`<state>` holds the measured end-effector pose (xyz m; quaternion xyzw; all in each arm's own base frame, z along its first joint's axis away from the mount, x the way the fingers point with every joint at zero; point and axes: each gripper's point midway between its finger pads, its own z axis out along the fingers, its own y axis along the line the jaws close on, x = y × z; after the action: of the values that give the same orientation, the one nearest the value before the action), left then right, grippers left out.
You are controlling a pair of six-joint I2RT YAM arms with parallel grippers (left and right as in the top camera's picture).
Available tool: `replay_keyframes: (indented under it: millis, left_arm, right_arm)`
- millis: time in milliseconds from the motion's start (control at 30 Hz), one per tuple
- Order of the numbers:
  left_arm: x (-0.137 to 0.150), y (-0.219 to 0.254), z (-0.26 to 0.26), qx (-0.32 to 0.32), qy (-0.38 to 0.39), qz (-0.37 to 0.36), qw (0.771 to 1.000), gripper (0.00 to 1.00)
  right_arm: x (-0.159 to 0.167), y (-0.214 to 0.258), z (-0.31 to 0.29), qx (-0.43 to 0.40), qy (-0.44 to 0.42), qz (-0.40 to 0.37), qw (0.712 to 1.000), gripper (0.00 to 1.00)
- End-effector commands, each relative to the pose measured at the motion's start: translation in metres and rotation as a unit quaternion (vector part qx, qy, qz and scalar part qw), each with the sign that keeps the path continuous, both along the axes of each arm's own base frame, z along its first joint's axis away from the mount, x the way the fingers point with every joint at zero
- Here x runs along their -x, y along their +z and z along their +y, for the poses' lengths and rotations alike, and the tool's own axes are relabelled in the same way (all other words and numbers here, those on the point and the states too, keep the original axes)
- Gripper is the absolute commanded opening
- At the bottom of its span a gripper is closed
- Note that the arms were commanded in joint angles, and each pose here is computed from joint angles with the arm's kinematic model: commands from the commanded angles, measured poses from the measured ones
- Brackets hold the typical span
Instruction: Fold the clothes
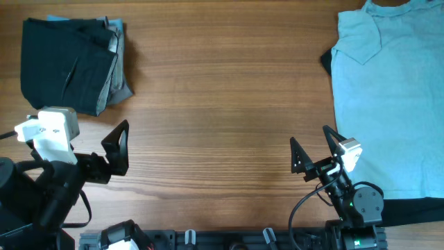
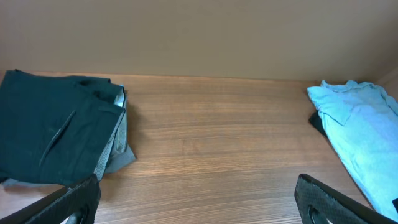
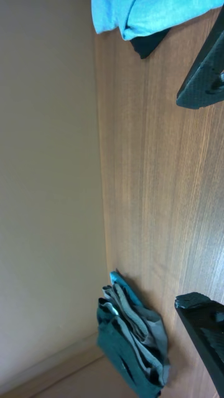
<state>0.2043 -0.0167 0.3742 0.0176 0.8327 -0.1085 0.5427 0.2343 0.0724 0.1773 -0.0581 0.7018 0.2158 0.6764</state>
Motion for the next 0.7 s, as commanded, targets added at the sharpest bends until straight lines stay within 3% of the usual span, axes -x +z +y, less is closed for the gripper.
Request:
replay_keyframes:
  millis: [0, 300, 667]
  left_arm:
    - [0.001, 0.002, 0.0, -0.01, -0.003, -0.005, 1.0, 1.0]
    - [0.001, 0.001, -0.002, -0.01, -0.007, -0.004, 1.0, 1.0]
    - [0.007, 0.002, -0.031, -0.01, -0.079, -0.006, 0.997, 1.0]
  right_arm:
    - [0.0, 0.002, -0.002, 0.007, -0.007, -0.009, 1.0, 1.0]
    - [0.0, 0.002, -0.002, 0.007, -0.007, -0.009, 1.0, 1.0]
    - [0.0, 0.002, -0.002, 0.007, -0.007, -0.009, 1.0, 1.0]
